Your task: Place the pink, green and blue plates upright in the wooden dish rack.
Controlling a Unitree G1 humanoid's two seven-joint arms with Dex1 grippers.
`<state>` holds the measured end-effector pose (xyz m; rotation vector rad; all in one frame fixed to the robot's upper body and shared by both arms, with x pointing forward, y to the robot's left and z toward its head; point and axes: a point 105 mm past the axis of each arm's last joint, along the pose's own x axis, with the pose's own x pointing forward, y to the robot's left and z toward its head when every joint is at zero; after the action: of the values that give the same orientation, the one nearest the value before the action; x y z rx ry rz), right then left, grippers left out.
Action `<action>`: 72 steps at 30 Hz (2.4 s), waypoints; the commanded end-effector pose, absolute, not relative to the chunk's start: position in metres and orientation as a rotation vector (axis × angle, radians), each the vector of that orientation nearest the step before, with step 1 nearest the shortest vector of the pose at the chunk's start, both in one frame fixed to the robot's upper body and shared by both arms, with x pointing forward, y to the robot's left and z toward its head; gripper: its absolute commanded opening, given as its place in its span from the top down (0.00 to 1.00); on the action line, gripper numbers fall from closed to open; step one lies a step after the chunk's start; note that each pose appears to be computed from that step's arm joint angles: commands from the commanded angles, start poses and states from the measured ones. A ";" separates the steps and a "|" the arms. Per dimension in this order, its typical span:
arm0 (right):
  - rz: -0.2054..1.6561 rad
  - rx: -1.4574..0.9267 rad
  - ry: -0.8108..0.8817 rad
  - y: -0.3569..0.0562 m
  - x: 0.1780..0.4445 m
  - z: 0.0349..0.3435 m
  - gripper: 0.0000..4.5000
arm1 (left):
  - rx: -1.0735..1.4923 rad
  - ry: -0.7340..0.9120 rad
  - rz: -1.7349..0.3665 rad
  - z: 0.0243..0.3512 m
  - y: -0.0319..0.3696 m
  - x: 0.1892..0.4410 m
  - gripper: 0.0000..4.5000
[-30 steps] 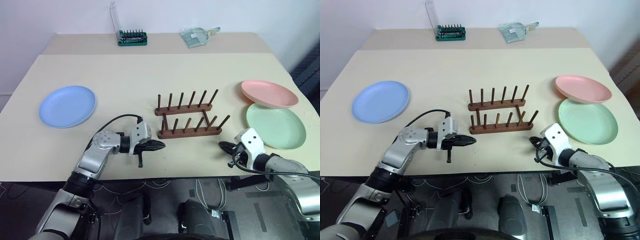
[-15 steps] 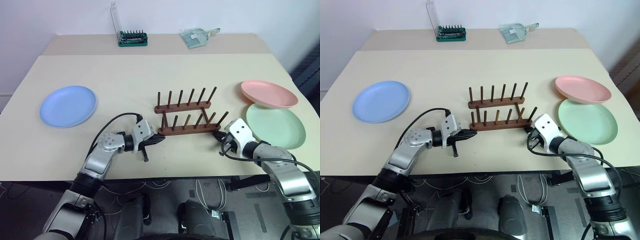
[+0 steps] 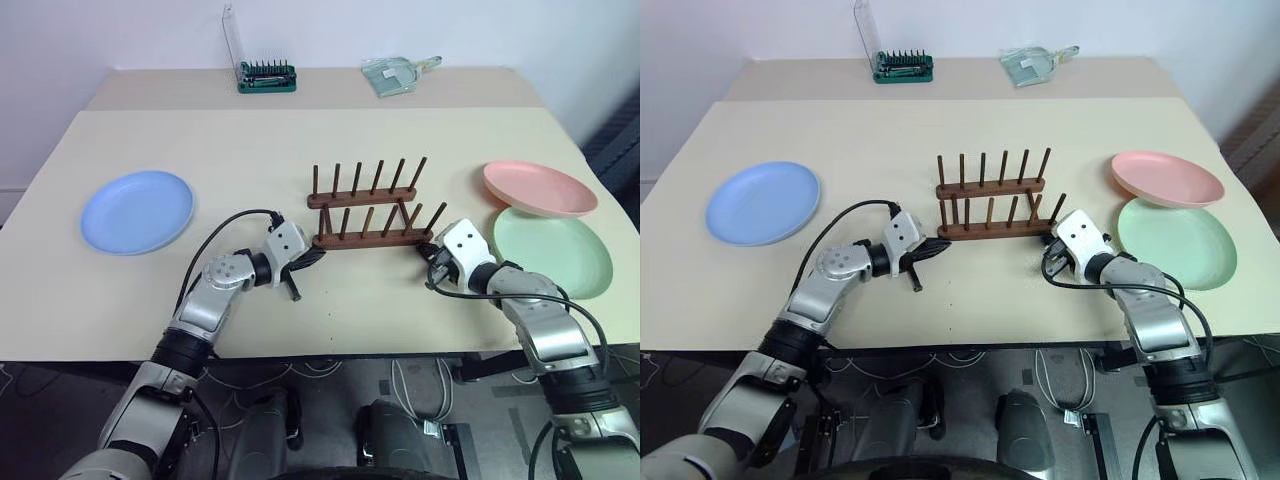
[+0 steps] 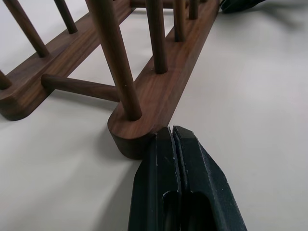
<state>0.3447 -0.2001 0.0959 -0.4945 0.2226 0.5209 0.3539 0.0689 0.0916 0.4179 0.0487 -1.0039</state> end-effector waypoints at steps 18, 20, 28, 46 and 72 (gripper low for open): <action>0.561 -0.551 0.124 -0.211 0.332 0.140 0.94 | 0.354 0.015 -1.091 0.108 0.080 0.339 1.00; 0.539 -0.561 0.138 -0.233 0.322 0.163 0.82 | 0.312 0.004 -1.194 0.115 0.081 0.321 1.00; 0.326 -0.690 0.164 -0.289 0.334 0.200 0.01 | 0.295 -0.004 -1.275 0.121 0.075 0.313 1.00; 0.154 -0.877 0.389 -0.370 0.381 0.163 0.12 | 0.320 -0.038 -1.275 0.120 0.084 0.314 1.00; 0.430 -0.697 -0.369 -0.229 0.346 0.306 0.98 | 0.316 -0.025 -1.248 0.107 0.090 0.316 1.00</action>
<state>0.3663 -0.2609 0.2622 -0.8189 -0.1841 0.3339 0.3146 0.0900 0.0986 0.3026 0.0127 -1.2560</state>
